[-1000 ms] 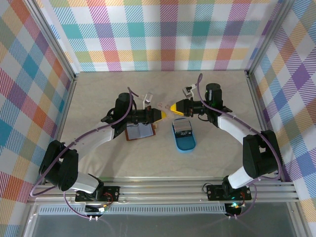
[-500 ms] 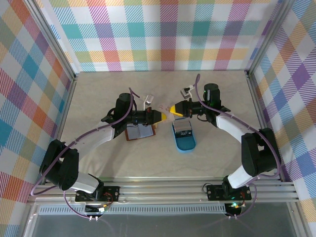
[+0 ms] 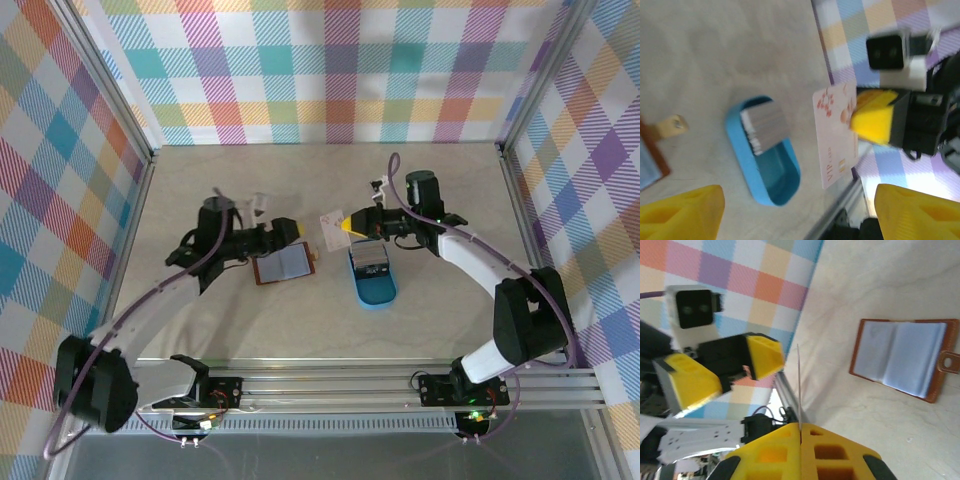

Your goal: Put the credit cards into the card holder

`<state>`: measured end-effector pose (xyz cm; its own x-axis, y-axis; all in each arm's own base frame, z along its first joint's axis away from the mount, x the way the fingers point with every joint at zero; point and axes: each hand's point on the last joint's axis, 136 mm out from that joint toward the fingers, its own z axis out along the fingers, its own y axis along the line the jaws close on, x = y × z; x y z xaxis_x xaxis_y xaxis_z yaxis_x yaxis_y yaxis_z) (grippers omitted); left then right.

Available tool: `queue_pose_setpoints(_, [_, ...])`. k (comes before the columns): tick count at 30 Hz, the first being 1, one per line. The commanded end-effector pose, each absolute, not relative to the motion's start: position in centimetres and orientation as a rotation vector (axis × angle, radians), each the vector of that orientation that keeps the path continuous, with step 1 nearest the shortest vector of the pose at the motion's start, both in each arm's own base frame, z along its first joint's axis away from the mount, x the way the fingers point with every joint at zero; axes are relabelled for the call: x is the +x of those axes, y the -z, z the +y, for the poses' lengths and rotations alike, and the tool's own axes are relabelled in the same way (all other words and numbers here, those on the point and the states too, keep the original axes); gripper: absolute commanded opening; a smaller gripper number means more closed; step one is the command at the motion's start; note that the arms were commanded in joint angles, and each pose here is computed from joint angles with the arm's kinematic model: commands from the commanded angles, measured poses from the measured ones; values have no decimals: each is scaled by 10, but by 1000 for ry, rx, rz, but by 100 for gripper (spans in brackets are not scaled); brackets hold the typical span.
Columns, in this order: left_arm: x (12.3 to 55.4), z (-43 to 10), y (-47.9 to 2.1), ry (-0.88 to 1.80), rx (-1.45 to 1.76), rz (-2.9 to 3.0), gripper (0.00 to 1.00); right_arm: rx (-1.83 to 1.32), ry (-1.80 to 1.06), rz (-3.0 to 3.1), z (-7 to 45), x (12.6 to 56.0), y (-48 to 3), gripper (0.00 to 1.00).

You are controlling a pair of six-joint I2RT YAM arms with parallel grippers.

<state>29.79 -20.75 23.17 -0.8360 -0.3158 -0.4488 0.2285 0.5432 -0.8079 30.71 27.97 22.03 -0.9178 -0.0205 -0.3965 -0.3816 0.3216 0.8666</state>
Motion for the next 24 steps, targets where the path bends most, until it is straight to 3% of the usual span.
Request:
queue_pose_setpoints(1, [293, -167, -193, 1151, -325, 2319, 81, -387, -1418, 2353, 293, 304, -208, 0])
queue_pose_setpoints(9, [265, -103, -157, 906, -581, 2341, 83, -409, -1288, 2442, 341, 293, -181, 0])
queue_pose_setpoints(15, [266, -102, -135, 972, -630, 2382, 83, -333, -1270, 2491, 359, 293, -164, 0])
queue_pose_setpoints(24, [276, -95, -111, 927, -680, 2429, 73, -349, -1253, 2574, 377, 294, -135, 0])
